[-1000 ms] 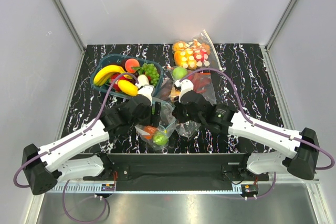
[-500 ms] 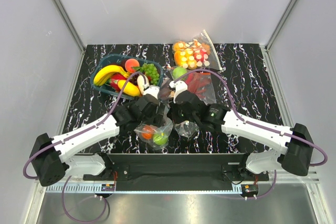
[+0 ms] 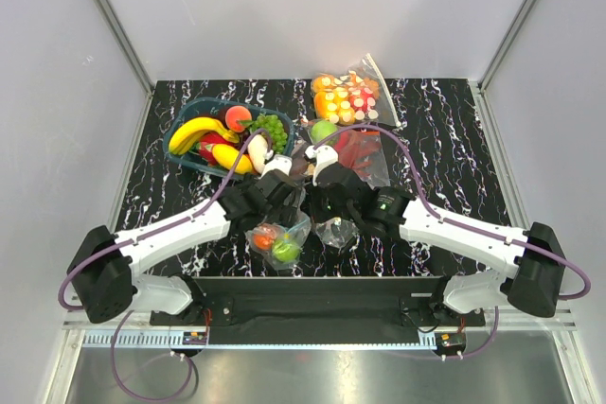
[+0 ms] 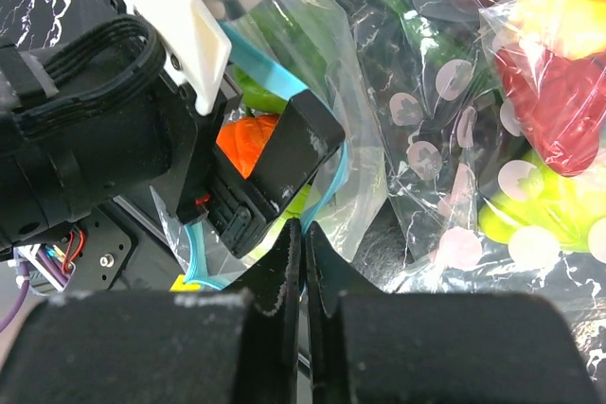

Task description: Open the zip-top bag and remove the fake food

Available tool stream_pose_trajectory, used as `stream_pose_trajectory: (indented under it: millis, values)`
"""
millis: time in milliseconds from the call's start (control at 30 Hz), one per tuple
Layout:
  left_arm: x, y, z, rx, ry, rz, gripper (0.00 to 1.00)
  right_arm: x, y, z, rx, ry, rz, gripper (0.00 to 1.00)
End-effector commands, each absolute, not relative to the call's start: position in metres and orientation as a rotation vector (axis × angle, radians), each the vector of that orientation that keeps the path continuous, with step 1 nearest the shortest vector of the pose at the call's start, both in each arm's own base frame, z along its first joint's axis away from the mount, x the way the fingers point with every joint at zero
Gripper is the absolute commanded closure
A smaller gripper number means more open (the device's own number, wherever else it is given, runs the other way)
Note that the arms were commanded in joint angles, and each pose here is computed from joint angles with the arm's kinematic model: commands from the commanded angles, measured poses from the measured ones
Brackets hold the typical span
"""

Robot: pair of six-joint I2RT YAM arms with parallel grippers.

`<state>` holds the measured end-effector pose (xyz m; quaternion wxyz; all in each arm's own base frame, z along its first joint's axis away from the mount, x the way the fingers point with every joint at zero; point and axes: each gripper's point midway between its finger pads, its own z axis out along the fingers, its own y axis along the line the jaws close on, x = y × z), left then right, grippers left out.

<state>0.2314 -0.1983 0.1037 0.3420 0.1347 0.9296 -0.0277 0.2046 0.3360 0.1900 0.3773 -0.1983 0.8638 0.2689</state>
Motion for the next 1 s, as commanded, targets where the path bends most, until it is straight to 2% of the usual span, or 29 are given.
stream_pose_trajectory:
  millis: [0,233,833,967]
  values:
    - [0.254,-0.194,0.127,0.282,2.32,-0.013,0.04,0.207,0.349,0.209,-0.495,2.15,0.769,0.95]
    - [0.264,-0.185,0.113,0.259,2.335,0.04,0.01,0.208,0.352,0.205,-0.508,2.156,0.768,0.95]
    - [0.29,-0.175,0.076,0.202,2.345,0.185,0.01,0.208,0.357,0.196,-0.533,2.157,0.775,0.95]
    - [0.291,-0.176,0.074,0.203,2.348,0.181,0.04,0.207,0.355,0.195,-0.53,2.159,0.769,0.95]
